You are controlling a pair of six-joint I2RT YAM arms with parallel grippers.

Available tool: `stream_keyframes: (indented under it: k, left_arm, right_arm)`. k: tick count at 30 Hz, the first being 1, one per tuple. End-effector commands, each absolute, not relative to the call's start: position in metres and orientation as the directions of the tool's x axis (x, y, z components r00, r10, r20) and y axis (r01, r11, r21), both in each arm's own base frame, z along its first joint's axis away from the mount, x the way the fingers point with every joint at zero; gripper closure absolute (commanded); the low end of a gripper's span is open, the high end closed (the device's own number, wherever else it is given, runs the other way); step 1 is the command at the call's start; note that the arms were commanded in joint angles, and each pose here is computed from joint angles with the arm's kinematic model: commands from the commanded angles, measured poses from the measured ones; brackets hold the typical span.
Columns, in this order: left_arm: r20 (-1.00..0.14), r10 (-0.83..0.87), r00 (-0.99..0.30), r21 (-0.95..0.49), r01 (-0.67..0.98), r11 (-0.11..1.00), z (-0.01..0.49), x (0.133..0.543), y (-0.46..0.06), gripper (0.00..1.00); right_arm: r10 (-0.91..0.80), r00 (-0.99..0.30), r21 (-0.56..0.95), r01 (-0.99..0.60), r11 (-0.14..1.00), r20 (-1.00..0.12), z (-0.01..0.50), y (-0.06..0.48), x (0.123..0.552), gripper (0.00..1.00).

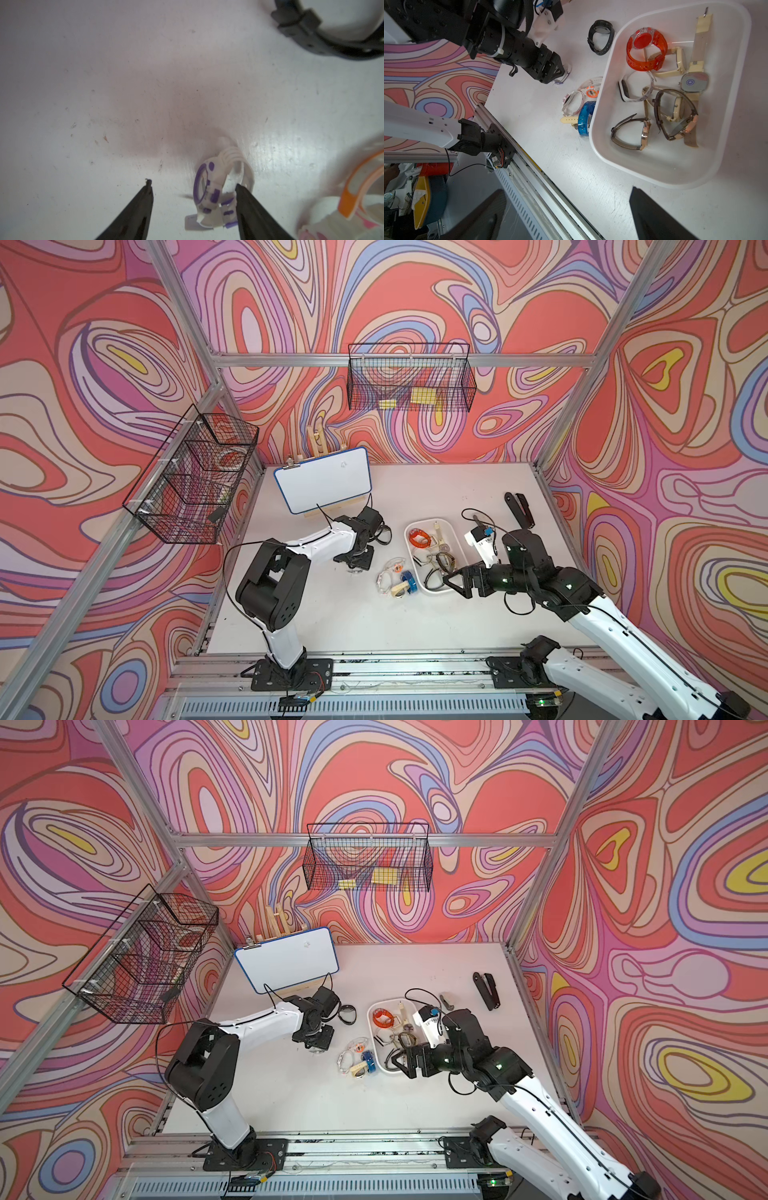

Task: Put the watch into the storage box
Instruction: Pick up the watch at the center of the board.

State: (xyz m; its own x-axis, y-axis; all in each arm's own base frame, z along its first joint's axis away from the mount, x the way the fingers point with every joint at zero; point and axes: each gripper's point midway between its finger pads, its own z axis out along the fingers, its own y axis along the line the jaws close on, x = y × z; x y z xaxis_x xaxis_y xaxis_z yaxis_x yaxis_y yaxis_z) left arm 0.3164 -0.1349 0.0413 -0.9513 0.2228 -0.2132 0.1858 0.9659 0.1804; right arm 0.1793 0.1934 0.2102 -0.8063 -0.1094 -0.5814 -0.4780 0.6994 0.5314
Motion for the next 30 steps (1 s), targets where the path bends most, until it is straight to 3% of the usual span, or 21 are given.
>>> stream_keyframes:
  k: [1,7,16,22,30]
  left_arm:
    - [-0.222,0.23,-0.947,0.203,0.186,0.961,0.046,0.323,-0.13,0.34]
    - [-0.192,0.233,-0.953,0.213,0.191,0.958,0.039,0.321,-0.127,0.48]
    - [-0.154,0.228,-0.961,0.195,0.197,0.961,0.02,0.316,-0.128,0.58]
    - [-0.144,0.24,-0.96,0.164,0.216,0.963,0.018,0.313,-0.133,0.83]
    - [-0.169,0.225,-0.959,0.099,0.211,0.972,0.034,0.309,-0.143,0.88]
  right_arm:
    - [-0.104,-0.81,0.545,-0.477,0.69,-0.577,0.209,0.194,0.177,0.02]
    - [-0.109,-0.815,0.539,-0.469,0.7,-0.569,0.205,0.195,0.181,0.02]
    - [-0.11,-0.816,0.537,-0.467,0.702,-0.567,0.203,0.195,0.182,0.02]
    - [-0.107,-0.816,0.531,-0.463,0.71,-0.568,0.202,0.194,0.184,0.02]
    - [-0.106,-0.814,0.528,-0.464,0.712,-0.572,0.203,0.194,0.185,0.02]
